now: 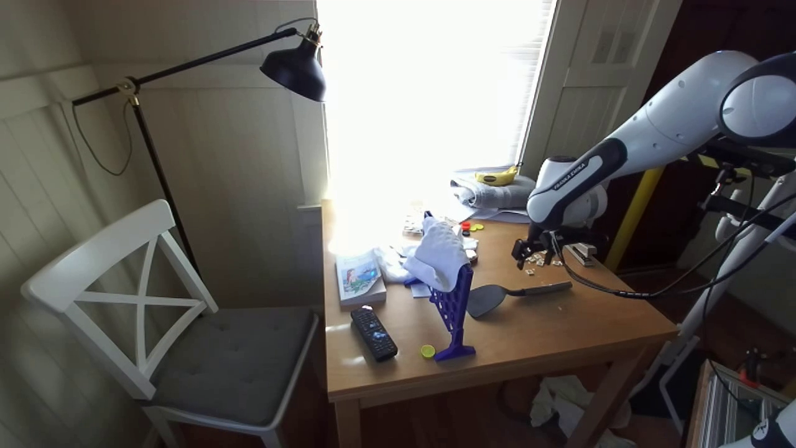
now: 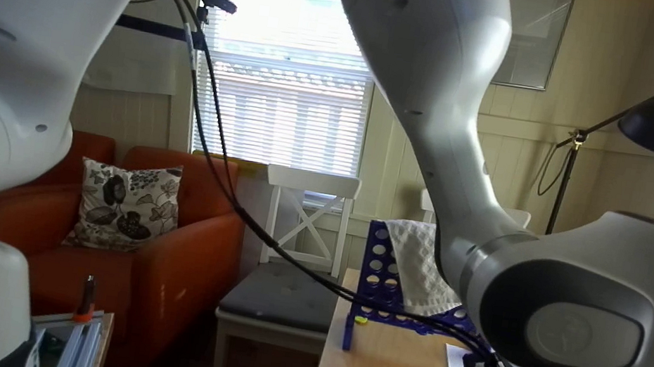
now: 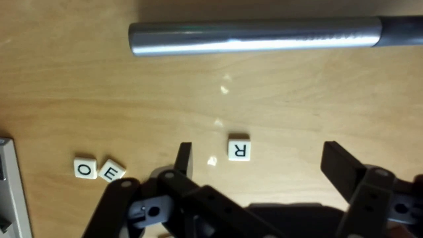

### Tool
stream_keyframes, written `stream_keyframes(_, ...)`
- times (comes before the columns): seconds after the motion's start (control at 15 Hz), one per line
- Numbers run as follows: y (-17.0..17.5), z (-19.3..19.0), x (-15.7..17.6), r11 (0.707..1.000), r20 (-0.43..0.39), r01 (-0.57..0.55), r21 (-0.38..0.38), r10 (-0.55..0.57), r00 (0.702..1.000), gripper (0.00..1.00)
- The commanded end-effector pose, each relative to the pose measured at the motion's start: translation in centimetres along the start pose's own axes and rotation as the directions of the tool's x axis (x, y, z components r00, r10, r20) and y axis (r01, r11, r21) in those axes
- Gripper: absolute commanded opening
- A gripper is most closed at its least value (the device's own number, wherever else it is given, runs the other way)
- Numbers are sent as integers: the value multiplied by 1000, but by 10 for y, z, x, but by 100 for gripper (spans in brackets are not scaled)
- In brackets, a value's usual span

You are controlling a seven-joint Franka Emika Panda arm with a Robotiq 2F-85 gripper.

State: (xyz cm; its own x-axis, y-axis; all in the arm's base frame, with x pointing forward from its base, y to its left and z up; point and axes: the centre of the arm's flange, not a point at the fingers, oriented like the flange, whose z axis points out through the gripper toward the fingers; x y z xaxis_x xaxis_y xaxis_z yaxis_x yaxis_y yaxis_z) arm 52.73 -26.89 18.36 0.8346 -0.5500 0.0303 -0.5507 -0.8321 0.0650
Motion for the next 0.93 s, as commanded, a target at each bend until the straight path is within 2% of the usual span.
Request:
stream_keyframes(0.0,-3,4,3,1000,25,1,1,-1,1000,100)
stream_keyframes(0.13,-7,8,9,1000,42,4,0,-4,999,100)
stream_keyframes(0.47,-2,18,9,999,-72,11,40,-9,997,100)
stream_keyframes(0.87,20,35,4,987,-53,-25,161,34,998,100)
